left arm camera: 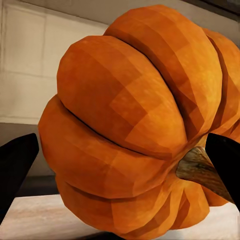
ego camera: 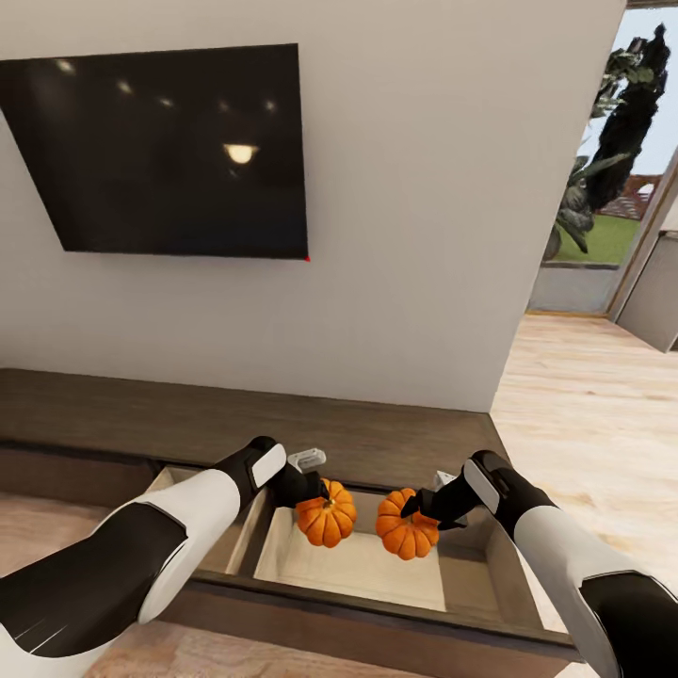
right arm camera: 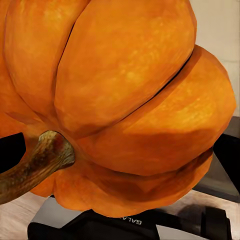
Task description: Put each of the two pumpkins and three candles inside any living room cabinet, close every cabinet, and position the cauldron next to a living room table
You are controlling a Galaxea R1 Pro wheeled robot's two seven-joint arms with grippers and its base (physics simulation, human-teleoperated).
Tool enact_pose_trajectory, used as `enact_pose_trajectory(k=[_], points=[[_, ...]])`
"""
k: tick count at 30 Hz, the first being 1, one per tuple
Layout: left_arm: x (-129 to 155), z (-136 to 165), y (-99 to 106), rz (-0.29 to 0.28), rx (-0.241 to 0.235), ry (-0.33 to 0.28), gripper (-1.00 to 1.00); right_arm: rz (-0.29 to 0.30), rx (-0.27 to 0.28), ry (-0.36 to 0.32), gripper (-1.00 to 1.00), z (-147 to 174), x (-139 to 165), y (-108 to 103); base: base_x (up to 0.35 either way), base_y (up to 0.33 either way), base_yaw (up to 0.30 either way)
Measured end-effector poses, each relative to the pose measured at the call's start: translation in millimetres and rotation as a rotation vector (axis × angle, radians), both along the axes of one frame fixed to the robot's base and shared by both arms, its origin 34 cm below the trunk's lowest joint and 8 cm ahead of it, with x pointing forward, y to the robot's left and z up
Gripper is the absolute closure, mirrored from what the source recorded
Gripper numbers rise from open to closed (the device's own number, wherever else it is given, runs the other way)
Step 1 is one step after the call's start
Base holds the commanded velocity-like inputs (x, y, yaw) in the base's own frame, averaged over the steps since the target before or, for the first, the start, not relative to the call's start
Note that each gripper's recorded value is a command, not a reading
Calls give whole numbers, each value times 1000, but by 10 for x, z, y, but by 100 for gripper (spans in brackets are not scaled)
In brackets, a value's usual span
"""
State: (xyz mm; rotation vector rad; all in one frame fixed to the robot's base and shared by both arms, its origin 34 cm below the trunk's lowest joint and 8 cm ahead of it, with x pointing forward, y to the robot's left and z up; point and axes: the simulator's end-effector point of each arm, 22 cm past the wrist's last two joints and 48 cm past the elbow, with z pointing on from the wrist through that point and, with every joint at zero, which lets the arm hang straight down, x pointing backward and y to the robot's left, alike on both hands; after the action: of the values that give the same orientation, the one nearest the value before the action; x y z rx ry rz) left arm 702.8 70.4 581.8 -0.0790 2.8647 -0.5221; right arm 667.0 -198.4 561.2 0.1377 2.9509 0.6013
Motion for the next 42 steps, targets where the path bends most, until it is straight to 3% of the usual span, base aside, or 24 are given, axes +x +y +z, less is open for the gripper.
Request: enact_pose_trajectory(k=[20, 28, 32, 36, 42], points=[[114, 39, 9, 20, 0, -58, 100, 0, 4, -5, 100, 28, 7, 9, 0, 0, -112], [153, -112, 19, 34, 0, -90, 100, -18, -9, -100, 100, -111, 181, -23, 0, 0, -2], [138, -205, 28, 37, 2, -92, 100, -23, -24, -69, 100, -331, 59, -79, 0, 0, 0], [120, -301, 50, 29, 15, -96, 100, -41, -25, -111, 100, -428, 122, -98, 0, 0, 0], [149, -412, 59, 36, 17, -122, 100, -35, -32, -118, 100, -561, 104, -101, 0, 0, 0]])
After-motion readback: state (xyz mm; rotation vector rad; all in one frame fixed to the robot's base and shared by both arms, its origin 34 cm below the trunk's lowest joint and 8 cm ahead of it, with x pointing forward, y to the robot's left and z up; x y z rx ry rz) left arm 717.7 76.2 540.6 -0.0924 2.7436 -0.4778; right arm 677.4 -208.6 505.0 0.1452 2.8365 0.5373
